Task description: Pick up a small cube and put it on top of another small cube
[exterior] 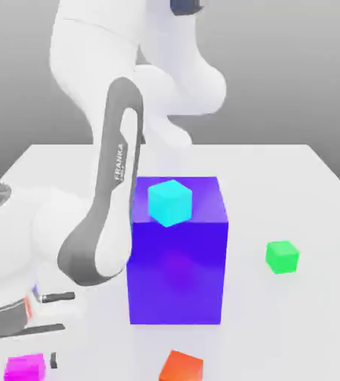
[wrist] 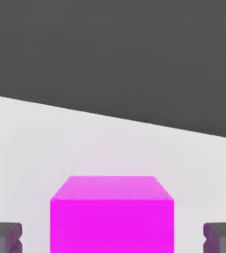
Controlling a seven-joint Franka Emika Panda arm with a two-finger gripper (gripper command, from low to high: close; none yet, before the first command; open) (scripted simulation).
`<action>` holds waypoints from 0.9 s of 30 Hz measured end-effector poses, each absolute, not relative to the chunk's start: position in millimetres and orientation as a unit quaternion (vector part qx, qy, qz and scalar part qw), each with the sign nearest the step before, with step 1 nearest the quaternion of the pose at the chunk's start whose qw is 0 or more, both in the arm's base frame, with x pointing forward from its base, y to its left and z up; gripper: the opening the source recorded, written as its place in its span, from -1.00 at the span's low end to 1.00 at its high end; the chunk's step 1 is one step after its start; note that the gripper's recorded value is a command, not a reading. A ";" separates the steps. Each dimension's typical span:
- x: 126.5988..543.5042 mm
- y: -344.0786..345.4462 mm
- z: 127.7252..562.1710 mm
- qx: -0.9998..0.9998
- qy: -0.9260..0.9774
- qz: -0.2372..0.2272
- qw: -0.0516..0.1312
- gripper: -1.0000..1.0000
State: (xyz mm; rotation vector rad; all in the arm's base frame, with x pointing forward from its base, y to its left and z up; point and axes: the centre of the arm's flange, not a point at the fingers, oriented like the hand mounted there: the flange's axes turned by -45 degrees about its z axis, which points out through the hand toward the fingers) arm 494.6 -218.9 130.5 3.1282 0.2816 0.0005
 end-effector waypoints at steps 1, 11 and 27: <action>494.6 -218.9 130.5 0.996 0.090 0.000 0.000 -1.00; 497.3 -175.9 191.6 0.991 0.135 0.003 -0.021 -1.00; 395.2 182.0 227.5 0.779 0.622 0.004 -0.078 -1.00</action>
